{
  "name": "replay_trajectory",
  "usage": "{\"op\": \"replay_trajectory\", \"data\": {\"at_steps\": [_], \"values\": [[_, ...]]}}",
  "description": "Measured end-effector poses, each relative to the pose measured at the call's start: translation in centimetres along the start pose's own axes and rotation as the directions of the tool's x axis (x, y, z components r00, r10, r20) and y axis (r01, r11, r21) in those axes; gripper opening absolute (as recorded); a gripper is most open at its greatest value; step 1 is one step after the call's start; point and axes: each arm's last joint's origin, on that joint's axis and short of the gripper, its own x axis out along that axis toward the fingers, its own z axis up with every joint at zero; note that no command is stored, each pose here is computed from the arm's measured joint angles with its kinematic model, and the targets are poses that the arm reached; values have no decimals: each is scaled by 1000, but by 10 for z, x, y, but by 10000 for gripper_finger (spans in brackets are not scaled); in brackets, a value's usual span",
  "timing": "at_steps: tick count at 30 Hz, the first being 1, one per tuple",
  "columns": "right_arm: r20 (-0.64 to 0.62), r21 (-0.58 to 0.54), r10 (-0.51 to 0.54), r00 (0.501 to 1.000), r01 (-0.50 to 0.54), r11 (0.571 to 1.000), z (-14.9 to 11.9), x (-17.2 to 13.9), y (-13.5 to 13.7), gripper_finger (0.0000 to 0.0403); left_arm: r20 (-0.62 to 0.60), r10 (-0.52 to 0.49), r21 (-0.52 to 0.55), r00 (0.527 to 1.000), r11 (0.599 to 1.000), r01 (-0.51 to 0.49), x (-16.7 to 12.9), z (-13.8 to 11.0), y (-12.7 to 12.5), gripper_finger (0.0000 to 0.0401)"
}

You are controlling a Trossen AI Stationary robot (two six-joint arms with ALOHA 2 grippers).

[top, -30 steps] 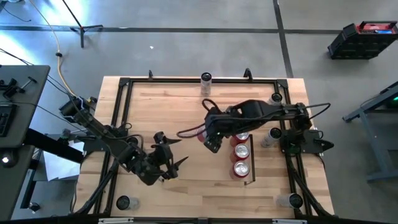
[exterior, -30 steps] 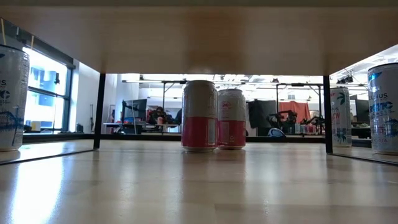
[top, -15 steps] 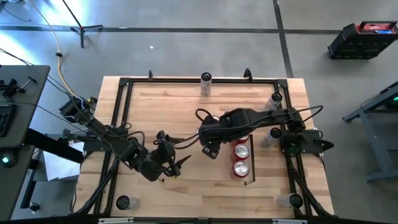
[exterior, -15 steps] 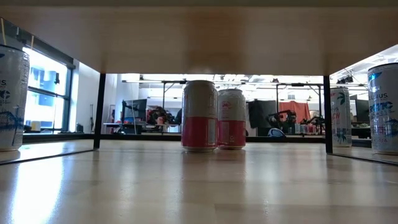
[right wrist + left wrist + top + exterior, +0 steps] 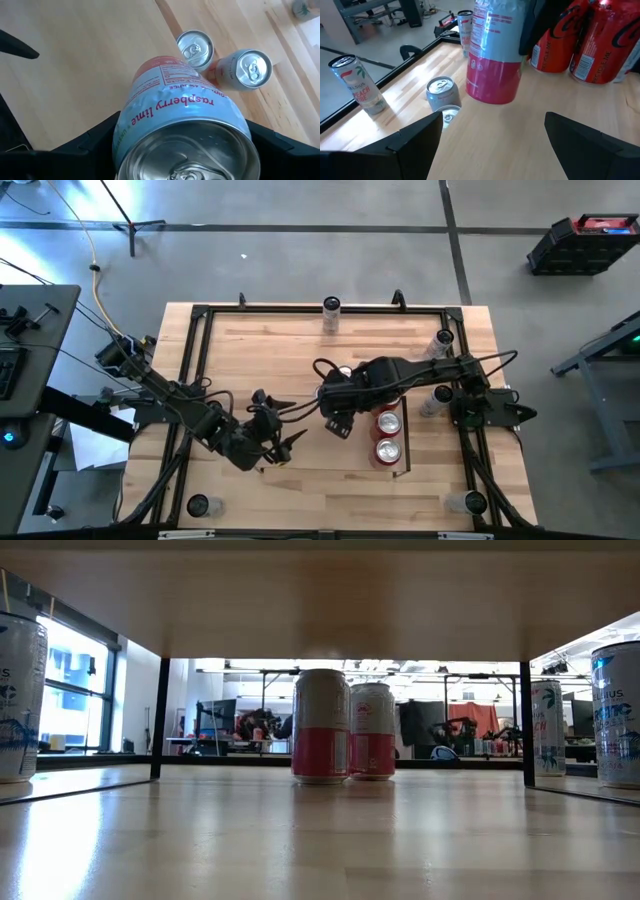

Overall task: Place canned beverage on shelf
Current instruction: Put the top pink and white bottle on the shelf

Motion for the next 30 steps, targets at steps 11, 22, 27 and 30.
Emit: {"op": "replay_trajectory", "data": {"at_steps": [11,22,27,30], "values": [[-11,-50,11,1000,-11,999,0,0,0,301,-23,-42,-8,999,999,42,0,-1,-1,341],[-31,-151,20,999,-25,988,1,4,1,301,-24,-44,-9,999,999,44,0,-1,-1,341],[-35,-198,15,999,-22,980,4,7,-2,302,-23,-45,-10,999,999,45,0,-1,-1,341],[-36,-195,13,999,-20,981,6,8,-4,302,-20,-46,-7,999,999,46,0,0,-2,341]]}}
